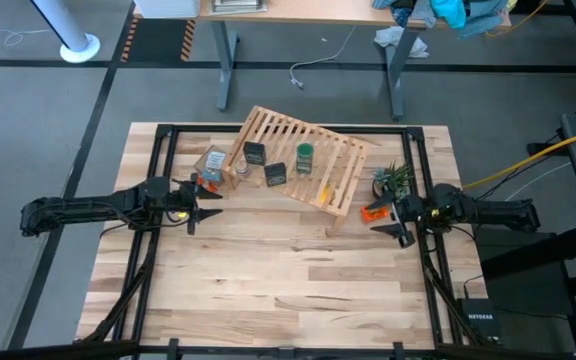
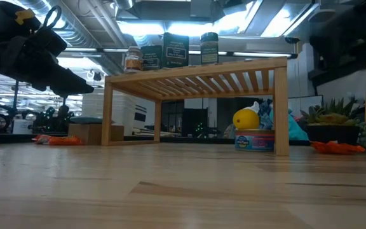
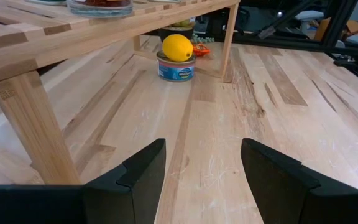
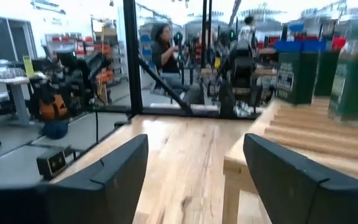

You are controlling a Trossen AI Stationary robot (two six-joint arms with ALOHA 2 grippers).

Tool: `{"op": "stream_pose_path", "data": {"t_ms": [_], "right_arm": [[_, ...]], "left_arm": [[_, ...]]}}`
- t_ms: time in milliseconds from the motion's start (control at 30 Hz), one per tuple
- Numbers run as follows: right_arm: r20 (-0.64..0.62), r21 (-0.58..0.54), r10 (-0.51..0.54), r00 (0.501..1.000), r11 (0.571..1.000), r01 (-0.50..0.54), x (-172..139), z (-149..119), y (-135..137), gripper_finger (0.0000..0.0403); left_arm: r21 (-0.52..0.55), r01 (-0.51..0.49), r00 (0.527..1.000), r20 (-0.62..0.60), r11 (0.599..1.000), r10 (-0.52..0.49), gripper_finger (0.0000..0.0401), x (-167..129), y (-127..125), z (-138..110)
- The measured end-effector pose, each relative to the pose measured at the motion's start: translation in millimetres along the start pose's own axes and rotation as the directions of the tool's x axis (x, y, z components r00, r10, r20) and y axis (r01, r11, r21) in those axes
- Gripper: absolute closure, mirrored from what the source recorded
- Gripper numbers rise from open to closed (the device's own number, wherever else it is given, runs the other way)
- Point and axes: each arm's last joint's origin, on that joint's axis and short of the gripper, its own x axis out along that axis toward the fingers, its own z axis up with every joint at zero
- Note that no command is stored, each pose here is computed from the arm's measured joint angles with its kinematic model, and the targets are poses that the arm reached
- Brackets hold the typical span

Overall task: Shelf spices
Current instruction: Return to Home Position

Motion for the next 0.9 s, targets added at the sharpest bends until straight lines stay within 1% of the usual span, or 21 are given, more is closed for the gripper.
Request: {"op": "stream_pose_path", "data": {"t_ms": [400, 633, 900], "right_arm": [[-0.002, 0.000, -0.003, 1.000, 1.000, 0.003, 0.0, -0.2, -0.1, 0.0133], [-0.034, 0.008, -0.004, 0.999, 1.000, 0.005, -0.1, -3.4, -0.2, 0.0133], [-0.037, 0.009, -0.006, 0.999, 1.000, 0.006, 0.0, -3.7, -0.2, 0.0133]], "left_arm": [[0.000, 0.000, 1.000, 0.001, 1.000, 0.000, 0.0199, 0.0, 0.0, 0.1], [0.000, 0.001, 1.000, 0.000, 1.000, -0.001, 0.0199, 0.0, 0.0, 0.0], [0.000, 0.000, 1.000, 0.000, 1.000, 0.000, 0.0199, 0.0, 0.0, 0.0]]}}
